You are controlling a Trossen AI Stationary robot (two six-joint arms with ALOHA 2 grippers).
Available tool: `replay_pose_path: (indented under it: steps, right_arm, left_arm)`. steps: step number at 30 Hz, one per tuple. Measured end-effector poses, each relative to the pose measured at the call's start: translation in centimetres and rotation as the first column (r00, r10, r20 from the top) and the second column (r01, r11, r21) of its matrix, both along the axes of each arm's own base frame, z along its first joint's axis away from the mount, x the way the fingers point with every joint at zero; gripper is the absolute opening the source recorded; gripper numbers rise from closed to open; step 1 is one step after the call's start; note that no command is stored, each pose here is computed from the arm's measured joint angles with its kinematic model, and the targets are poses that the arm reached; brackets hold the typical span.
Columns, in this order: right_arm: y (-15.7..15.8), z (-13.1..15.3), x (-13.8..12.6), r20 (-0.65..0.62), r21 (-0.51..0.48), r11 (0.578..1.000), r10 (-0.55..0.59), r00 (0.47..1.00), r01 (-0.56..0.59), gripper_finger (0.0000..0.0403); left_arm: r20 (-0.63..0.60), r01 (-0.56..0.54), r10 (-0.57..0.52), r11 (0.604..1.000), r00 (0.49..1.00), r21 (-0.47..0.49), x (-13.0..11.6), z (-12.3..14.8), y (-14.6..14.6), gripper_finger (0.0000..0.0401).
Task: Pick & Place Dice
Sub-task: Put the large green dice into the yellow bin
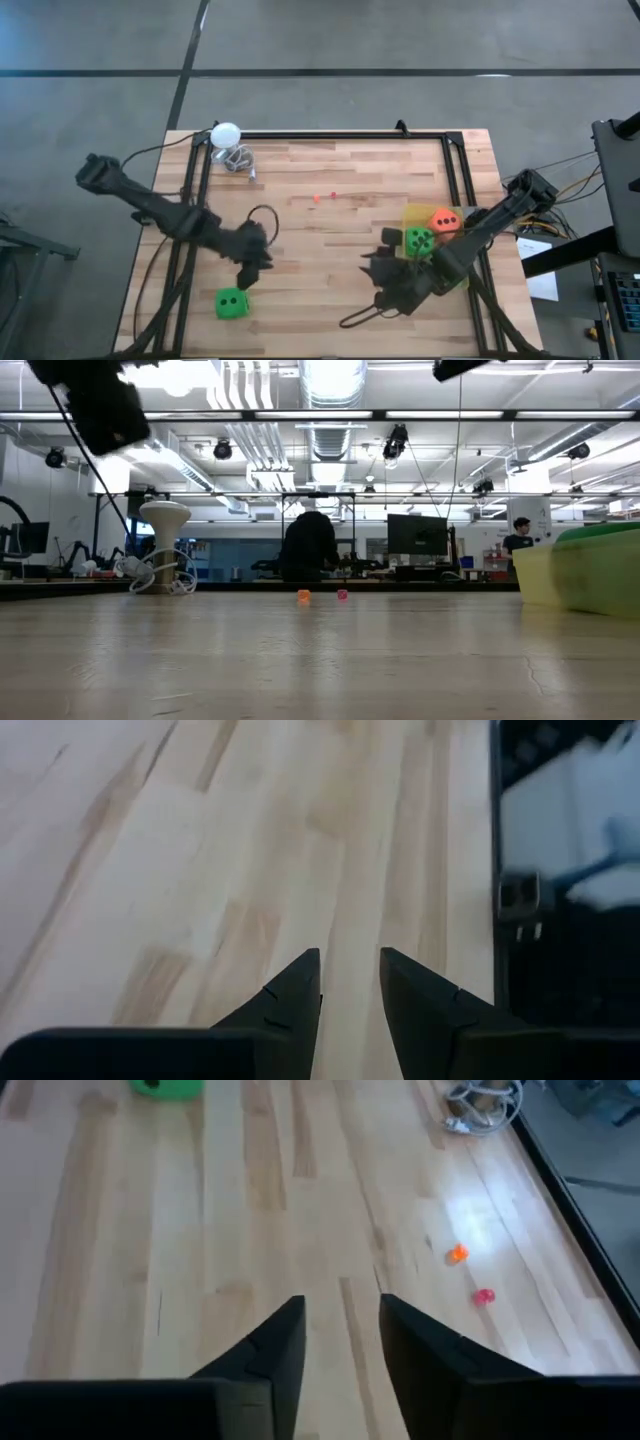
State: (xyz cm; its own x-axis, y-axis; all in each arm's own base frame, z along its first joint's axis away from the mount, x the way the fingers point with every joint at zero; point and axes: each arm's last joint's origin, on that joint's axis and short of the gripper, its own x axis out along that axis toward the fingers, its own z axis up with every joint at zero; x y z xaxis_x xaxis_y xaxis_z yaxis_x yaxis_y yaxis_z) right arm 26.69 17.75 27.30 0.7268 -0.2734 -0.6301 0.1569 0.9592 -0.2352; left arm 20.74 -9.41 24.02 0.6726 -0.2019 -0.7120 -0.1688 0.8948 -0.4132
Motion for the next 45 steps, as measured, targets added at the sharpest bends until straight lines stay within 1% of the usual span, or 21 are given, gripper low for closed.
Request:
replay_pose_path:
  steps: [2,4,6,9,11,13,16,18,20,22,24,26,31,35,39,45]
  right_arm:
    - [-0.1,-0.5,-0.2,-0.008,-0.007,1.0,-0.009,1.0,0.009,0.0134]
    - [-0.2,-0.9,-0.3,-0.006,-0.007,1.0,-0.026,1.0,0.026,0.0138]
    - [-0.3,-1.4,-0.4,-0.018,-0.015,0.999,-0.033,0.999,0.033,0.0139]
    - [-0.5,-2.3,-0.6,-0.032,-0.027,0.999,-0.038,0.999,0.037,0.0138]
    - [-0.6,-2.8,-0.7,-0.034,-0.029,0.999,-0.038,0.999,0.037,0.0137]
    - [-0.6,-3.3,-0.8,-0.04,-0.034,0.999,-0.037,0.998,0.036,0.0137]
    - [-0.7,-4.0,-0.9,-0.036,-0.031,0.999,-0.037,0.999,0.036,0.0139]
    - [-0.8,-4.4,-1.1,-0.041,-0.035,0.999,-0.037,0.998,0.035,0.0139]
    - [-0.8,-4.6,-1.1,-0.043,-0.034,0.999,-0.039,0.998,0.038,0.0138]
    - [-0.9,-4.8,-1.2,-0.049,-0.039,0.999,-0.04,0.998,0.038,0.0137]
    - [-0.9,-4.9,-1.2,-0.05,-0.04,0.999,-0.039,0.998,0.037,0.0137]
    - [-0.9,-4.9,-1.3,-0.051,-0.041,0.998,-0.039,0.998,0.037,0.0137]
    - [-1.0,-5.1,-1.3,-0.058,-0.049,0.998,-0.035,0.998,0.032,0.0135]
    - [-1.0,-5.4,-1.5,-0.075,-0.072,0.997,-0.019,0.997,0.013,0.0135]
    - [-1.2,-5.9,-1.7,-0.091,-0.089,0.996,-0.014,0.996,0.006,0.0135]
    - [-1.4,-6.4,-1.9,-0.104,-0.11,0.994,0.0,0.995,-0.011,0.0135]
  left_arm:
    - [-0.048,0.022,-0.019,0.998,0.999,0.052,-0.6,1.3,-1.4,0.0112]
    - [-0.081,0.022,-0.014,0.995,0.997,0.101,-1.4,2.7,-2.9,0.0112]
    - [-0.088,0.031,-0.019,0.99,0.996,0.139,-2.1,3.9,-4.7,0.0112]
    - [-0.071,0.073,-0.059,0.976,0.996,0.206,-2.8,4.8,-7.6,0.0113]
    - [-0.081,0.12,-0.103,0.963,0.991,0.241,-3.0,4.8,-9.6,0.0113]
    - [-0.113,0.149,-0.122,0.949,0.986,0.276,-2.7,4.4,-11.2,0.0113]
    - [-0.211,0.187,-0.123,0.928,0.97,0.322,-1.8,3.3,-13.2,0.0113]
    - [-0.303,0.231,-0.128,0.913,0.944,0.336,-1.2,2.6,-14.3,0.0113]
    - [-0.401,0.279,-0.132,0.899,0.907,0.336,-0.7,2.1,-15.3,0.0113]
    - [-0.452,0.295,-0.118,0.891,0.884,0.344,-0.1,1.9,-16.1,0.0113]
    - [-0.465,0.286,-0.099,0.892,0.88,0.351,0.5,2.1,-16.8,0.0113]
    - [-0.453,0.26,-0.086,0.905,0.887,0.337,0.9,2.6,-17.4,0.0113]
    - [-0.426,0.153,-0.017,0.946,0.905,0.287,1.4,3.4,-18.0,0.0115]
    - [-0.427,0.075,0.047,0.962,0.903,0.264,1.3,3.3,-18.0,0.012]
    - [-0.465,0.034,0.093,0.966,0.88,0.258,1.1,2.2,-17.8,0.013]
    - [-0.527,0.024,0.123,0.964,0.841,0.264,0.7,0.4,-17.4,0.0151]
